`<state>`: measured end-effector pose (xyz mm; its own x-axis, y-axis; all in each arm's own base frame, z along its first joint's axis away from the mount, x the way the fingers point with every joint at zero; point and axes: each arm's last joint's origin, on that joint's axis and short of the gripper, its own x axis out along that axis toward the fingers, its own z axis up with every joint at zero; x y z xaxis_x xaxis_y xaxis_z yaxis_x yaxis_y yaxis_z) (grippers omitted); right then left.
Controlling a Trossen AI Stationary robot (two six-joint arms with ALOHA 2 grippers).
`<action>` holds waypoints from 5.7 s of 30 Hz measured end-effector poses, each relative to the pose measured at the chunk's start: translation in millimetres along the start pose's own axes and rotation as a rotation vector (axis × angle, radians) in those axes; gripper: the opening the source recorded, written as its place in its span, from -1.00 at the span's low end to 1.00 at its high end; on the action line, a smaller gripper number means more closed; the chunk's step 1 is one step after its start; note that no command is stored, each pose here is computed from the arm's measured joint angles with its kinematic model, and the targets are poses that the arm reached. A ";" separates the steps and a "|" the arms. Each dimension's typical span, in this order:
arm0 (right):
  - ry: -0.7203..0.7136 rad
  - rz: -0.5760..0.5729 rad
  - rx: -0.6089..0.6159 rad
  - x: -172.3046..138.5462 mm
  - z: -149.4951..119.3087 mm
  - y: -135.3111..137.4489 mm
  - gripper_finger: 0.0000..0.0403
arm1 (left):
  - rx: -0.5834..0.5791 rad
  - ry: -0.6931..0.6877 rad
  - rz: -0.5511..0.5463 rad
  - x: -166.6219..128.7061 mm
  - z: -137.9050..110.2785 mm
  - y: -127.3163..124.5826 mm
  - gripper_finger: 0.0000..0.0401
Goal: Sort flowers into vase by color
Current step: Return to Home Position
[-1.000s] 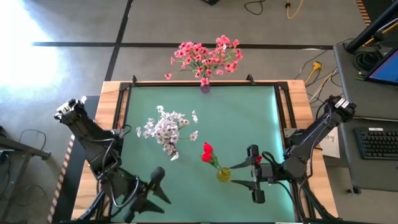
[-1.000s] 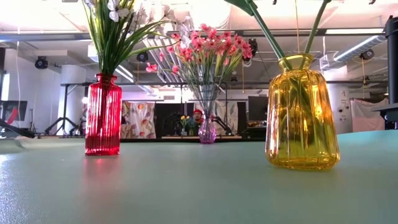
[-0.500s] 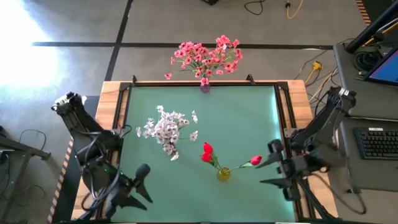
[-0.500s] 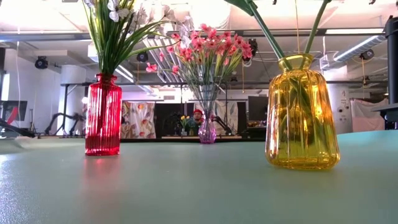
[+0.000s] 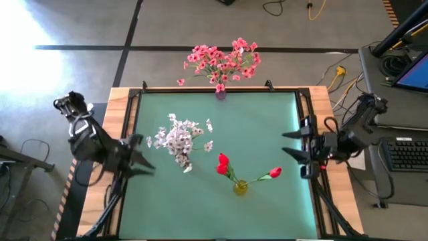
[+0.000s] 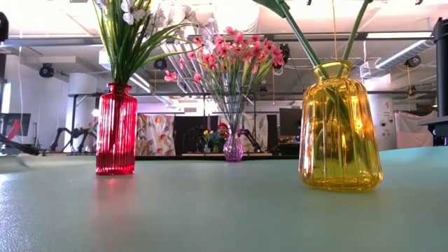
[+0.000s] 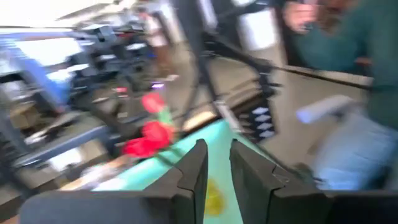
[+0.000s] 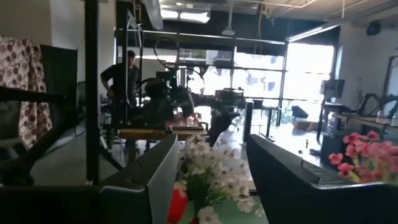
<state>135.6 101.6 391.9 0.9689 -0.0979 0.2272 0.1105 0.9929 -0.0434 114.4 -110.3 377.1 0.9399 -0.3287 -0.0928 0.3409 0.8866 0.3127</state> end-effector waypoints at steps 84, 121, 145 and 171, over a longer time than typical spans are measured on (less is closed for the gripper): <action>-0.030 -0.032 0.087 -4.0 -138.6 -125.6 -0.83 | -0.541 -0.035 1.063 -106.0 -139.7 43.8 -0.82; -0.246 -0.123 0.132 -71.9 -173.4 -126.5 -0.83 | -0.782 -0.135 1.056 -96.2 -168.9 30.8 -0.82; -0.149 -0.135 -0.020 -69.4 -181.8 -126.8 -0.83 | -0.680 -0.042 1.043 -67.4 -218.6 3.3 -0.82; -0.052 -0.233 -0.024 -68.9 -191.3 -129.9 -0.83 | -0.692 -0.048 1.042 -67.2 -218.6 3.2 -0.82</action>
<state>96.8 -33.5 195.8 0.9041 -0.3197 0.2835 0.3354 0.9420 -0.0073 56.8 -14.2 177.7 0.7724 0.6322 -0.0606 -0.6102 0.7123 -0.3468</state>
